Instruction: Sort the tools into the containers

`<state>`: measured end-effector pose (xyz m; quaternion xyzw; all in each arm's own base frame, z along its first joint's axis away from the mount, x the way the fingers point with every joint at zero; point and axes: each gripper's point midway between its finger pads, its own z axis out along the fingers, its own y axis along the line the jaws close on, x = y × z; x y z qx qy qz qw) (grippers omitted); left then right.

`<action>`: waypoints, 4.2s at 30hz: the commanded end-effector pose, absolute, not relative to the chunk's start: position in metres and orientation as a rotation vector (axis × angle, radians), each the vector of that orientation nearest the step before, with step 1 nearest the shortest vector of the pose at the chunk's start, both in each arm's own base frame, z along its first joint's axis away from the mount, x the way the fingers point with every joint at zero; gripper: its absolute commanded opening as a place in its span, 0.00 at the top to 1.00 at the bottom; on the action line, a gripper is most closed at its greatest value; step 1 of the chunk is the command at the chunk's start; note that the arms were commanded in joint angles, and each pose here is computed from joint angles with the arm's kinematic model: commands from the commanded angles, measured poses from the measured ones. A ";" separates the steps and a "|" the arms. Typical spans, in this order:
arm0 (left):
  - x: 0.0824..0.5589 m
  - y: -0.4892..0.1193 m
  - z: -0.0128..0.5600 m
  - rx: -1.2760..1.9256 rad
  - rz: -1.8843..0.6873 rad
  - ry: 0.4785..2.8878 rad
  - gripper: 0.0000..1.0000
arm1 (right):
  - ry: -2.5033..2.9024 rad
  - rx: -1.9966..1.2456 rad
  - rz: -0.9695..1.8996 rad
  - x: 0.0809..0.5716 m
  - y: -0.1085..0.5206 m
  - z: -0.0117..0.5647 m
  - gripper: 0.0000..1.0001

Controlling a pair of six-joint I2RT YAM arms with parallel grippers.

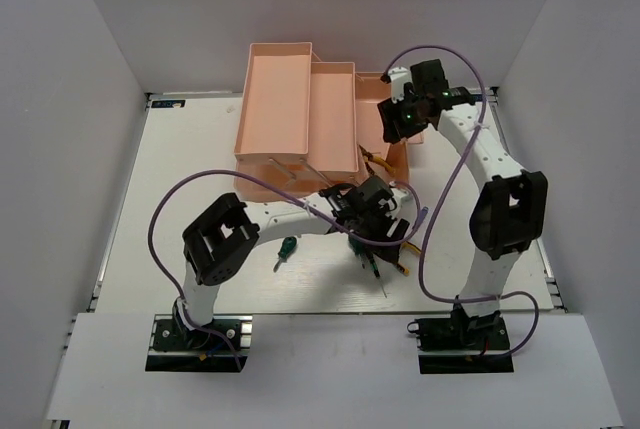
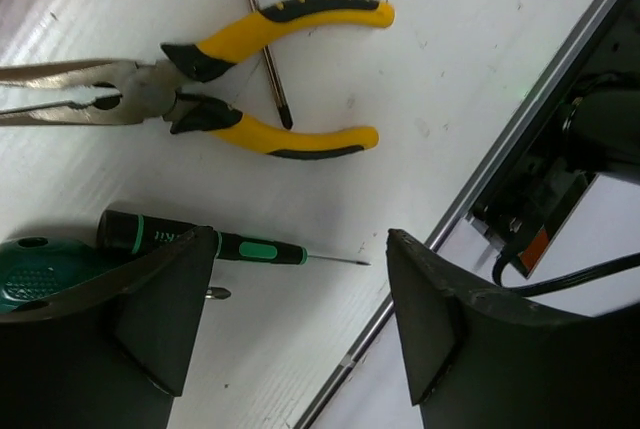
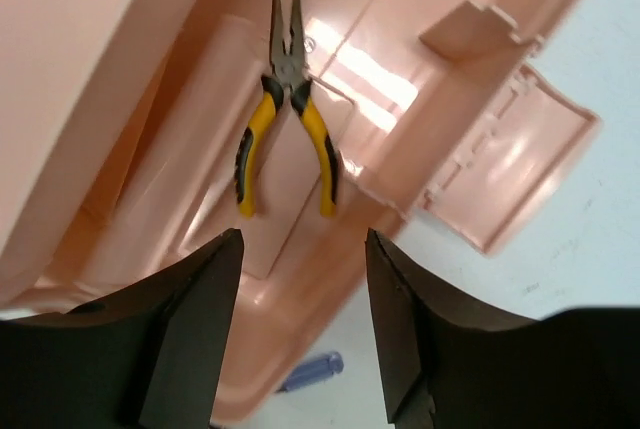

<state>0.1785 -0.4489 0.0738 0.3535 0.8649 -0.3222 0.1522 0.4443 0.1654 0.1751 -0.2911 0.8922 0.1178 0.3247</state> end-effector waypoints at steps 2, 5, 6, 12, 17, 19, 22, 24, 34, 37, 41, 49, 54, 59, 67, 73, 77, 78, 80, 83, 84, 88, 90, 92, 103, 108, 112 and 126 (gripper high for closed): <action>0.166 -0.451 0.070 1.021 -0.946 2.485 0.21 | 2.283 -0.678 0.293 0.412 0.136 0.225 0.41; 0.164 -0.452 0.062 1.030 -0.951 2.500 0.22 | 2.271 -0.689 0.308 0.385 0.112 0.218 0.43; 0.162 -0.457 0.063 1.041 -0.958 2.490 0.22 | 2.314 -0.705 0.332 0.369 0.108 0.197 0.43; 0.168 -0.455 0.070 1.001 -0.886 2.486 0.26 | 2.294 -0.801 0.413 0.288 0.082 0.150 0.70; 0.187 -0.414 0.123 0.792 -0.824 2.365 0.37 | 2.123 -1.098 0.652 0.226 0.111 0.106 0.68; 0.189 -0.398 0.157 0.740 -0.818 2.292 0.45 | 2.098 -1.137 0.682 0.216 0.117 0.095 0.60; 0.190 -0.372 0.167 0.681 -0.742 2.289 0.45 | 2.089 -1.196 0.674 0.222 0.122 0.082 0.48; 0.185 -0.350 0.167 0.625 -0.694 2.314 0.37 | 2.078 -1.245 0.672 0.226 0.127 0.078 0.43; 0.167 -0.294 0.134 0.435 -0.614 2.404 0.29 | 2.068 -1.390 0.532 0.254 0.131 0.050 0.40; 0.169 -0.281 0.133 0.399 -0.553 2.404 0.27 | 2.074 -1.434 0.530 0.251 0.134 0.040 0.40; 0.174 -0.257 0.123 0.339 -0.405 2.430 0.23 | 2.075 -1.482 0.484 0.251 0.136 0.024 0.42; 0.194 -0.214 0.104 0.260 -0.120 2.407 0.18 | 2.067 -1.504 0.586 0.230 0.142 0.045 1.00; 0.198 -0.199 0.081 0.244 -0.051 2.439 0.18 | 1.979 -1.471 0.768 0.206 0.159 0.113 1.00; 0.209 -0.195 0.078 0.219 -0.089 2.417 0.18 | 1.812 -1.353 0.718 0.215 0.171 0.202 1.00; 0.219 -0.196 0.058 0.291 -0.027 2.452 0.18 | 1.816 -1.009 0.377 0.335 0.167 0.257 1.00; 0.228 -0.193 0.053 0.271 0.005 2.444 0.20 | 1.974 -0.897 0.333 0.430 0.189 0.223 1.00; 0.231 -0.188 0.042 0.258 0.035 2.462 0.23 | 2.069 -0.852 0.336 0.460 0.201 0.213 0.49; 0.230 -0.187 0.036 0.265 0.052 2.476 0.25 | 2.072 -0.847 0.344 0.464 0.202 0.214 0.43; 0.230 -0.187 0.029 0.272 0.069 2.488 0.27 | 2.055 -0.854 0.372 0.457 0.202 0.219 0.41; 0.230 -0.189 0.019 0.297 0.082 2.508 0.31 | 2.021 -0.879 0.457 0.428 0.205 0.231 0.39; 0.230 -0.189 0.019 0.297 0.082 2.508 0.31 | 2.015 -0.891 0.472 0.420 0.204 0.232 0.39; 0.229 -0.197 0.009 0.340 0.051 2.528 0.46 | 2.009 -0.947 0.591 0.363 0.201 0.225 0.39; 0.228 -0.198 0.008 0.360 0.053 2.537 0.66 | 2.046 -0.978 0.696 0.336 0.205 0.211 0.38; 0.230 -0.208 0.017 0.386 0.032 2.530 0.87 | 2.045 -0.990 0.768 0.312 0.206 0.212 0.38; 0.255 -0.287 0.234 0.505 -0.474 2.115 1.00 | 2.240 -1.128 0.825 0.236 0.187 0.120 0.22; 0.315 -0.316 0.296 0.436 -0.426 1.970 1.00 | 2.294 -1.043 0.795 0.237 0.184 0.109 0.37; 0.372 -0.329 0.283 0.363 -0.265 1.990 1.00 | 2.300 -1.026 0.818 0.232 0.188 0.107 0.52; 0.451 -0.328 0.270 0.344 -0.083 2.031 0.33 | 2.286 -1.051 0.819 0.240 0.231 0.100 0.28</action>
